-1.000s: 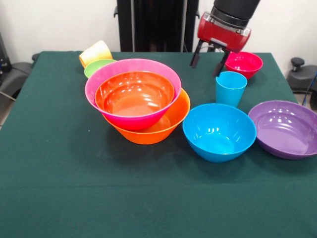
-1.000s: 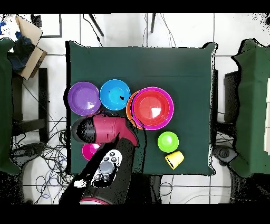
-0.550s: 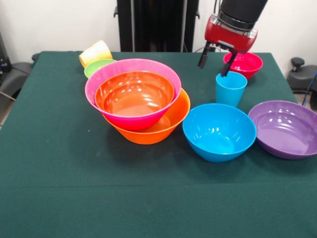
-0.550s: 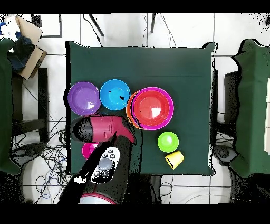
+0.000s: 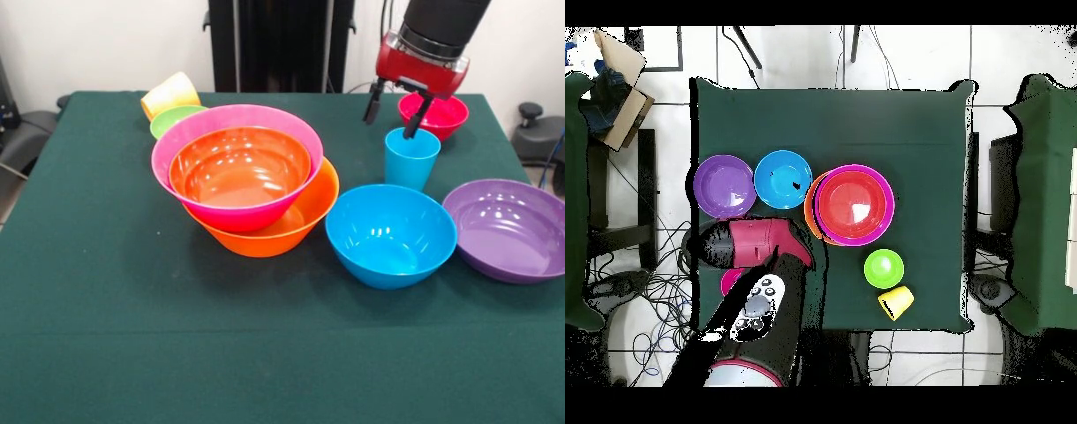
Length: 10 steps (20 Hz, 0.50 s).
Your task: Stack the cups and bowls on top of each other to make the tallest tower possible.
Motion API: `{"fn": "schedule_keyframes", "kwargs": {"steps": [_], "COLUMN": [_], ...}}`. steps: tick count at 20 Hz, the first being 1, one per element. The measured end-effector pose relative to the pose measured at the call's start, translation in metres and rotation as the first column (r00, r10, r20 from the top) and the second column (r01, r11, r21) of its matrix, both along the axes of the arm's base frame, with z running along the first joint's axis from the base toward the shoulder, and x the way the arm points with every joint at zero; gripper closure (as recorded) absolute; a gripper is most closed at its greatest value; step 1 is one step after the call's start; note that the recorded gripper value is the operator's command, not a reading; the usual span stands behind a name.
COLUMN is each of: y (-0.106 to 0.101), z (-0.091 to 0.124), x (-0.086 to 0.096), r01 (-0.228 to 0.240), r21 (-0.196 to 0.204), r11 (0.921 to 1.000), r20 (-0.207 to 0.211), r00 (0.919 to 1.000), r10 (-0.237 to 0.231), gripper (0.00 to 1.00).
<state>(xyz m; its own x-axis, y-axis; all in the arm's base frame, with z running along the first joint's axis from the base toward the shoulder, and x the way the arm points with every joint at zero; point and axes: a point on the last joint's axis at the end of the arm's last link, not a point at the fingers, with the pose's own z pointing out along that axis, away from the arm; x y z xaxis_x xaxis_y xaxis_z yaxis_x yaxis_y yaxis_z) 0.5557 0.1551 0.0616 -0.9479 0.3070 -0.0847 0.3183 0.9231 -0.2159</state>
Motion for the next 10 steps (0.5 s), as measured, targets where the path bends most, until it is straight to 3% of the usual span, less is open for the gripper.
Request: {"fn": "schedule_keyframes", "kwargs": {"steps": [5, 10], "y": [0.009, 0.014], "z": [-0.015, -0.046], "x": [0.004, 0.017], "r01": [-0.02, -0.044], "r21": [-0.009, -0.021], "r11": [0.9998, 0.9988], "r20": [-0.023, -0.033], "r00": [0.9995, 0.9985], "r10": [0.019, 0.044], "gripper": [0.0, 0.0]}}
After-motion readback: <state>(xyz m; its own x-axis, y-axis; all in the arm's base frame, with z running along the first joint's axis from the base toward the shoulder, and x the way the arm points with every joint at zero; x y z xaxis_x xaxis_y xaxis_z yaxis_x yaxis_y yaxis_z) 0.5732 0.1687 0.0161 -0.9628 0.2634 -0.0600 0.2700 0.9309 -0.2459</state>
